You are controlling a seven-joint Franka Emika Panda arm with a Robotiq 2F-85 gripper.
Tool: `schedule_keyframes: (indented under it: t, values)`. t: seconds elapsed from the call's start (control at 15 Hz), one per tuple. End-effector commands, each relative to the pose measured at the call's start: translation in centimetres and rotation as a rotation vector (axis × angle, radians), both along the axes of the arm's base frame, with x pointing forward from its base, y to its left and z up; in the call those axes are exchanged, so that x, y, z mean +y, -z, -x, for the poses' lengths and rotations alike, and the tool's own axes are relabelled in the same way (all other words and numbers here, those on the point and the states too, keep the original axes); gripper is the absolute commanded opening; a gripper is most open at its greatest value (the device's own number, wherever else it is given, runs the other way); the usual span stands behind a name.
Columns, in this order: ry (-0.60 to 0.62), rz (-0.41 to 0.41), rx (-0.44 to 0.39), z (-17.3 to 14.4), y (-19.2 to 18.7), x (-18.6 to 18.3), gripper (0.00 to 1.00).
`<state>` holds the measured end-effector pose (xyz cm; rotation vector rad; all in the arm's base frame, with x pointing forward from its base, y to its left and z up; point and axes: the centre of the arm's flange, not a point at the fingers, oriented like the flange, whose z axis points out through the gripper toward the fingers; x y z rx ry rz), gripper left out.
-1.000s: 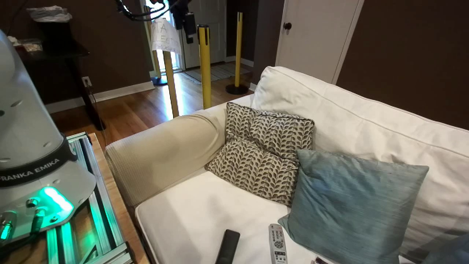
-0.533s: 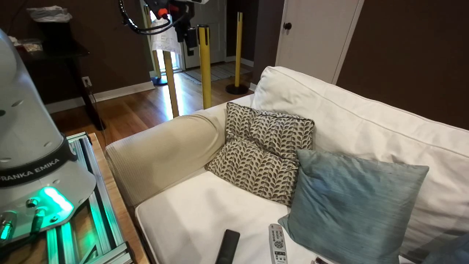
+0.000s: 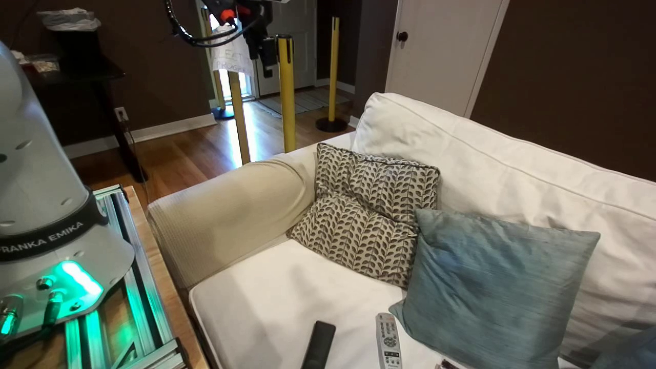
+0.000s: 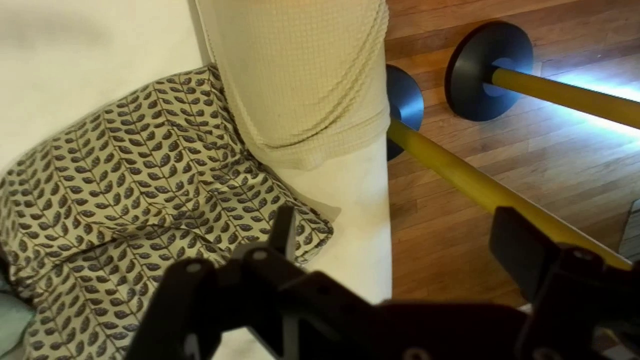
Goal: Put the grey remote control on the left armrest of the sofa.
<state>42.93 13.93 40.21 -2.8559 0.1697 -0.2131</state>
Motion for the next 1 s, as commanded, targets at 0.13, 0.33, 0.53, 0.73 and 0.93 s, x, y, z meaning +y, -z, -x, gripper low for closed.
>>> schedule_keyframes:
  t: [0.13, 0.33, 0.53, 0.73, 0.93]
  values:
    - [0.234, 0.089, 0.14, 2.3, 5.8, -9.6, 1.0]
    - [0.28, 0.105, 0.196, 4.4, 9.1, -15.3, 1.0]
    - [0.224, 0.134, 0.213, 6.5, 11.7, -19.5, 1.0]
    - [0.148, 0.166, 0.204, 7.4, 13.1, -23.0, 1.0]
    - [0.082, 0.193, 0.178, 7.4, 14.4, -25.7, 1.0]
